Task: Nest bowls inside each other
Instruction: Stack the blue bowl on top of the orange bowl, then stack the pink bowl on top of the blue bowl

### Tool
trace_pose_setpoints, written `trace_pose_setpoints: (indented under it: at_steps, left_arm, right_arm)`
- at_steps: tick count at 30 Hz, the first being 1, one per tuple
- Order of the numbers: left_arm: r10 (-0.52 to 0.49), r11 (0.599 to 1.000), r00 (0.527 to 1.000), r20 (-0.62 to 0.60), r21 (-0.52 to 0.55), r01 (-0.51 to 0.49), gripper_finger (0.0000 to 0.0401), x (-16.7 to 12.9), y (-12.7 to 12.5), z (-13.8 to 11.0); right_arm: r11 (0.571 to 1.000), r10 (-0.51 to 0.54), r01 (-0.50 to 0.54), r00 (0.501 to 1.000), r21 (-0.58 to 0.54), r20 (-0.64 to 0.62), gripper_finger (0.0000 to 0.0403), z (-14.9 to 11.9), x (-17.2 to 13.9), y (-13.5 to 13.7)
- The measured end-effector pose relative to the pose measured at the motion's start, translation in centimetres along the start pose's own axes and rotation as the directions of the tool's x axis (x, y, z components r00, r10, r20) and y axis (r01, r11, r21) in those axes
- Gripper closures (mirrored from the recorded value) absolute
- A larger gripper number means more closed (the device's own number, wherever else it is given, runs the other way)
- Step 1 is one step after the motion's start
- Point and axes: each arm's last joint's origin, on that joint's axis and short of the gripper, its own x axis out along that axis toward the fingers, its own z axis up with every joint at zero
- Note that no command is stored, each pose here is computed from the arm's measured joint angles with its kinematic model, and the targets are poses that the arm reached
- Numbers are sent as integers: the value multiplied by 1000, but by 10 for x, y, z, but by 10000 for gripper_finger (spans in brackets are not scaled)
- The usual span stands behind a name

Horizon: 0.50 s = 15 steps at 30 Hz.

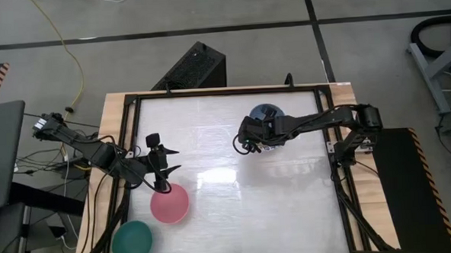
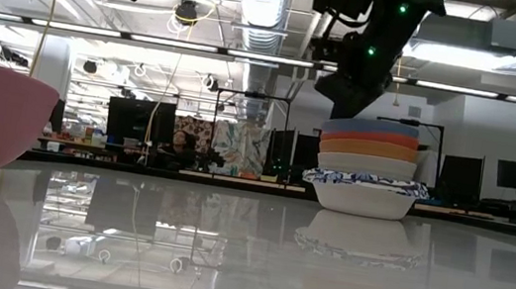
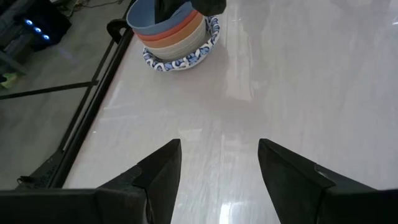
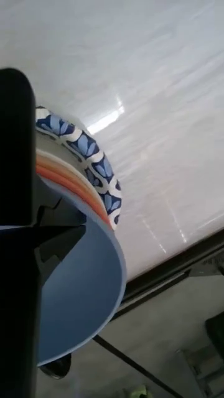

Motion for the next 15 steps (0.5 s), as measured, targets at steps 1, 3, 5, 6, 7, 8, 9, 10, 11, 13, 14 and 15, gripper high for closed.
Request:
trace_pose_setpoints:
  at_steps: [1, 3, 5, 6, 7, 8, 9, 10, 11, 13, 14, 15]
  left_arm:
    - [0, 1000, 1000, 0, 0, 0, 197, 0, 0, 0]
    - [0, 1000, 1000, 0, 0, 0, 197, 0, 0, 0]
    - [0, 1000, 1000, 0, 1, 0, 197, 0, 0, 0]
    - [0, 1000, 1000, 1, 1, 0, 197, 0, 0, 0]
    - [0, 1000, 1000, 1, 0, 0, 197, 0, 0, 0]
    - [0, 1000, 1000, 1, 1, 0, 197, 0, 0, 0]
    - [1, 1000, 1000, 1, 0, -1, 197, 0, 0, 0]
    - [1, 1000, 1000, 1, 0, -1, 197, 0, 0, 0]
    - [1, 1000, 1000, 1, 0, -1, 197, 0, 0, 0]
    - [1, 1000, 1000, 2, 0, -1, 197, 0, 0, 0]
    - [0, 1000, 1000, 2, 3, 0, 197, 0, 0, 0]
    - [-3, 1000, 1000, 2, 8, 3, 197, 0, 0, 0]
  right_arm:
    - [1000, 2, -2, 1000, 2, 4, 395, 0, 0, 1]
    - [1000, 5, -5, 1000, 3, 10, 395, 0, -2, 1]
    - [1000, 10, -10, 1000, 11, 23, 395, 3, -7, -1]
    - [1000, 15, -16, 999, 22, 39, 395, 6, -11, -3]
    - [999, 21, -23, 998, 35, 57, 395, 8, -16, -4]
    - [999, 24, -27, 997, 44, 70, 395, 10, -19, -6]
    - [998, 29, -34, 996, 51, 85, 395, 11, -23, -6]
    - [998, 34, -40, 994, 57, 106, 395, 13, -27, -5]
    - [997, 36, -44, 991, 59, 126, 395, 14, -29, -3]
    - [997, 46, -55, 984, 52, 170, 395, 16, -36, 3]
    - [996, 63, -74, 978, 49, 201, 395, 18, -39, 6]
    - [995, 84, -96, 969, 38, 233, 395, 20, -43, 10]
